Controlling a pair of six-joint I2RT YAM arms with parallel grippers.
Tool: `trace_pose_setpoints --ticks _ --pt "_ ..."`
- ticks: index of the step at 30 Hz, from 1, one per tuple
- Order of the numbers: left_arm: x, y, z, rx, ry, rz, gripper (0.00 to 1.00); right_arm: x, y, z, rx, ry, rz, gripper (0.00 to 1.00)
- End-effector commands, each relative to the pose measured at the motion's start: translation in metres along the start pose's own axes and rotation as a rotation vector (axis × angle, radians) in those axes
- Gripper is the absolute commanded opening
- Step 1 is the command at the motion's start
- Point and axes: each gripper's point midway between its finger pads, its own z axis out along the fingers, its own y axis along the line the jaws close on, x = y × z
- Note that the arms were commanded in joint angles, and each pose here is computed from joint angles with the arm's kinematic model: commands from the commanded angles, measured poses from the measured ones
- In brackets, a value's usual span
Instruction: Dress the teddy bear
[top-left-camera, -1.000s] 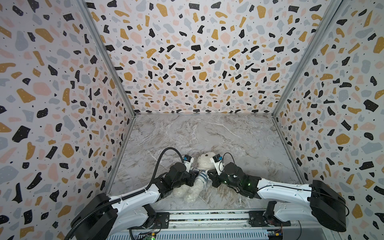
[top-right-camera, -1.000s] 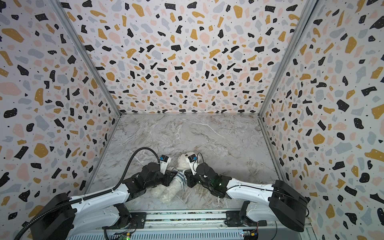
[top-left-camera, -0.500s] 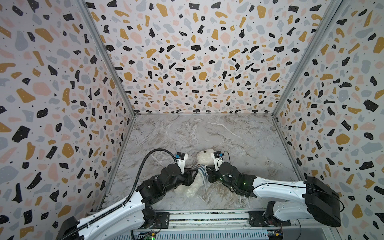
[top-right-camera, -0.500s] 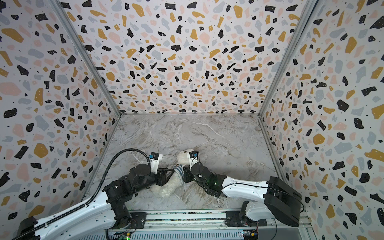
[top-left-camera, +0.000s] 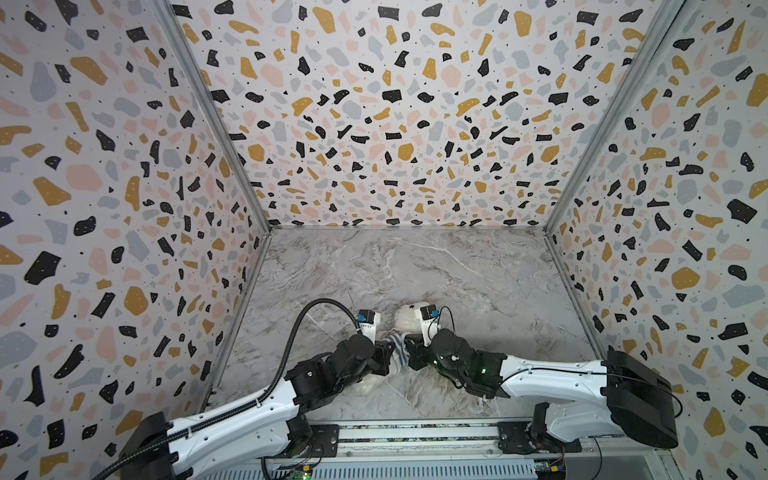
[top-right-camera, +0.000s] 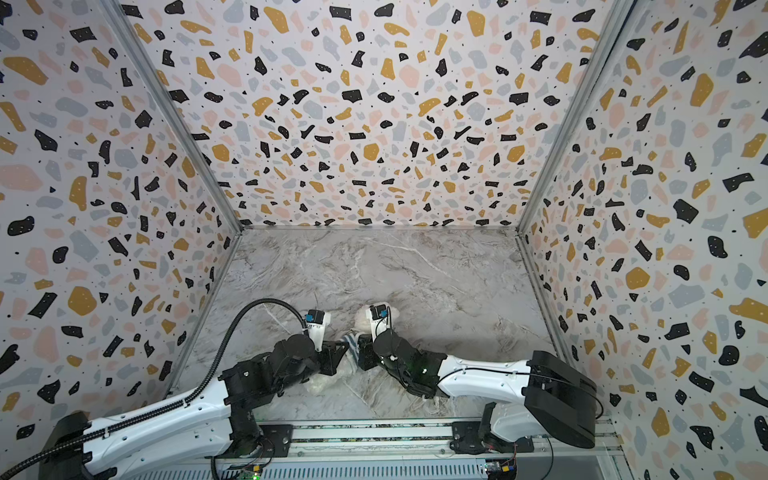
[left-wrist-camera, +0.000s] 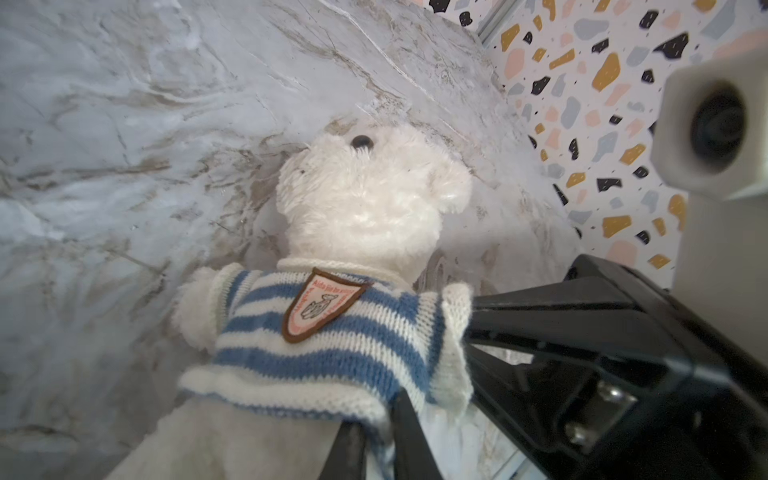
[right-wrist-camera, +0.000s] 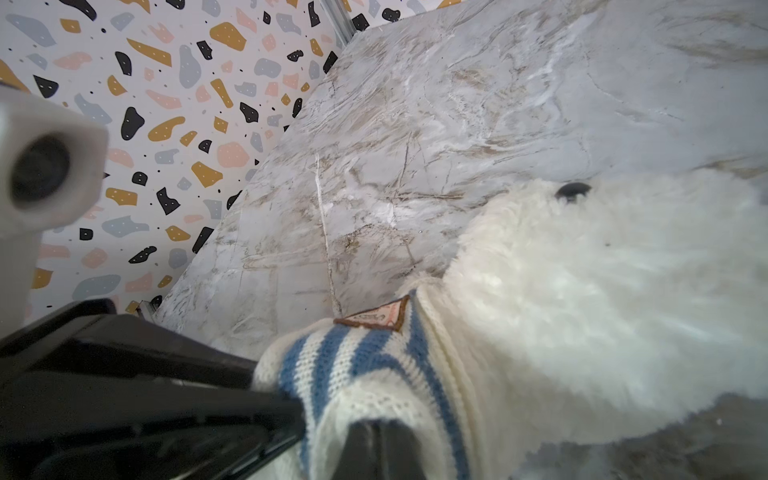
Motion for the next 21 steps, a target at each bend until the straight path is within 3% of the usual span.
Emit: trace_pose_setpoints --ticks 1,7,14,21 --pt "-0.002 0.008 -0.001 -0.032 -0.031 0.003 0.01 -0.015 0.013 -0.008 -0.039 -0.052 0.021 0.00" --pt "-0.007 0.027 -0.009 -0.082 -0.090 -0.014 0.00 -0.011 0.006 -0.022 -0.044 -0.060 -0.013 0.00" --pt "0.000 0.052 -0.004 -0.137 -0.066 -0.022 0.00 -0.002 0.004 -0.043 -0.119 -0.082 -0.070 0.00" --pt "0.007 0.054 0.001 -0.114 -0.041 -0.024 0.00 0.005 0.005 -0.052 -0.165 -0.076 -0.129 0.00"
